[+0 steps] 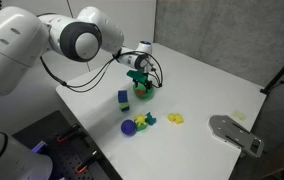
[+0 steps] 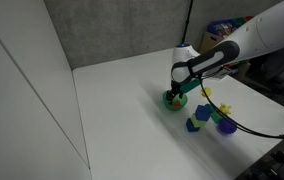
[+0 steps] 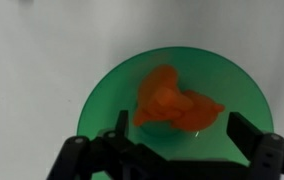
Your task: Take the orange rubber toy out of the bowl and put it on the table
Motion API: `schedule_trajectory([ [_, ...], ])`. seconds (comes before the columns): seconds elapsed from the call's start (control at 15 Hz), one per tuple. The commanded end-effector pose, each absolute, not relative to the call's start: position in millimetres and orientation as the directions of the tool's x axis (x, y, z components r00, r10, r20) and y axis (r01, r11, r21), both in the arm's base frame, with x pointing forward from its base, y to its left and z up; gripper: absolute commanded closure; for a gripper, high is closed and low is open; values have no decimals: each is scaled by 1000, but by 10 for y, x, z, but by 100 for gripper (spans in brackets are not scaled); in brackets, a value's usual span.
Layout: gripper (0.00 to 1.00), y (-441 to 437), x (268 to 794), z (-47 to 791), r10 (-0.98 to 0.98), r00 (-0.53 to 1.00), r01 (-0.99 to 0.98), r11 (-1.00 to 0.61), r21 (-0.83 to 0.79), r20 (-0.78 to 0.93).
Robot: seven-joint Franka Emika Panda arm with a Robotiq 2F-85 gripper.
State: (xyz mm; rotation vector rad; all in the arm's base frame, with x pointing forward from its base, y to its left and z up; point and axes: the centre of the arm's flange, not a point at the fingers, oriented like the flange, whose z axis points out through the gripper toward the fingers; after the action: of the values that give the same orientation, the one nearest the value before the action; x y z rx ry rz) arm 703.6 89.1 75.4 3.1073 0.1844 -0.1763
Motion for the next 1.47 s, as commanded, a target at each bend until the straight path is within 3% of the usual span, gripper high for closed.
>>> schedule_trajectory([
  [0.0, 0, 968, 7036, 790, 123, 976, 133, -990, 46, -177],
  [0.6, 0, 933, 6870, 554, 152, 951, 178, -981, 74, -268],
  [1.4, 0, 916, 6985, 454, 168, 974, 182, -980, 85, -155],
])
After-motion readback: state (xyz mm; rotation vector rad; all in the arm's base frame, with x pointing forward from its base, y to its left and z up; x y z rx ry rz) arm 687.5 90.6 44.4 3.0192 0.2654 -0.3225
